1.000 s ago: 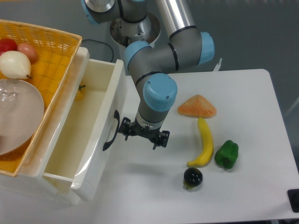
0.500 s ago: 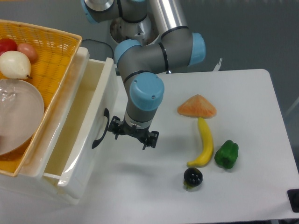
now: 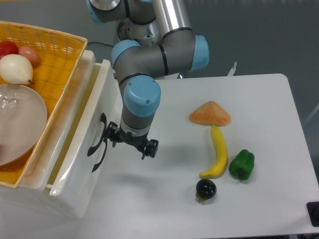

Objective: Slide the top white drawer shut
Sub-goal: 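Push the open white drawer's front panel inward with the gripper, then hold the gripper against the closed drawer front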

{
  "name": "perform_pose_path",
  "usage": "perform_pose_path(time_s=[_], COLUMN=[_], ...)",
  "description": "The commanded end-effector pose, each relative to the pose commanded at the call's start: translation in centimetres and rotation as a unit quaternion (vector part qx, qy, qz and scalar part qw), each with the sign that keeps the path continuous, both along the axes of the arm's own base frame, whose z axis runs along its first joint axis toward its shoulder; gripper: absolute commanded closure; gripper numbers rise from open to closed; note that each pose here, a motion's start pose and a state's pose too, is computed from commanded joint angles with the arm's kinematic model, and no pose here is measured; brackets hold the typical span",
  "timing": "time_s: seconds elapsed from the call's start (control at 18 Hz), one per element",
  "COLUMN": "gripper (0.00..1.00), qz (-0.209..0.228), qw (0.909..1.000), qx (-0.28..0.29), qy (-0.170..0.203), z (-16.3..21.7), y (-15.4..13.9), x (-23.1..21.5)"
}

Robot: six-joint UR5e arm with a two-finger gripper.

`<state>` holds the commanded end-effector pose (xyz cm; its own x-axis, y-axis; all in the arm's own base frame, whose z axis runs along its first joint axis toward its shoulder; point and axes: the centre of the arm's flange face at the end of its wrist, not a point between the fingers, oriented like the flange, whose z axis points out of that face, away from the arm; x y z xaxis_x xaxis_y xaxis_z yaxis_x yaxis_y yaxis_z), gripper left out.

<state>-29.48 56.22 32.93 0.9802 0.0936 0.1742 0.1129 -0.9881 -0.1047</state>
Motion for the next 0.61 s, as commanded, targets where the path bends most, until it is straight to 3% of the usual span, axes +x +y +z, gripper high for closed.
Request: perform_pose_path(time_s=[0.61], gripper=[0.0], qz=[-0.008], qw=[1.0], qx=[-0.002], qy=[-0.002], z=[-0.38], y=[0.18], x=[0.6])
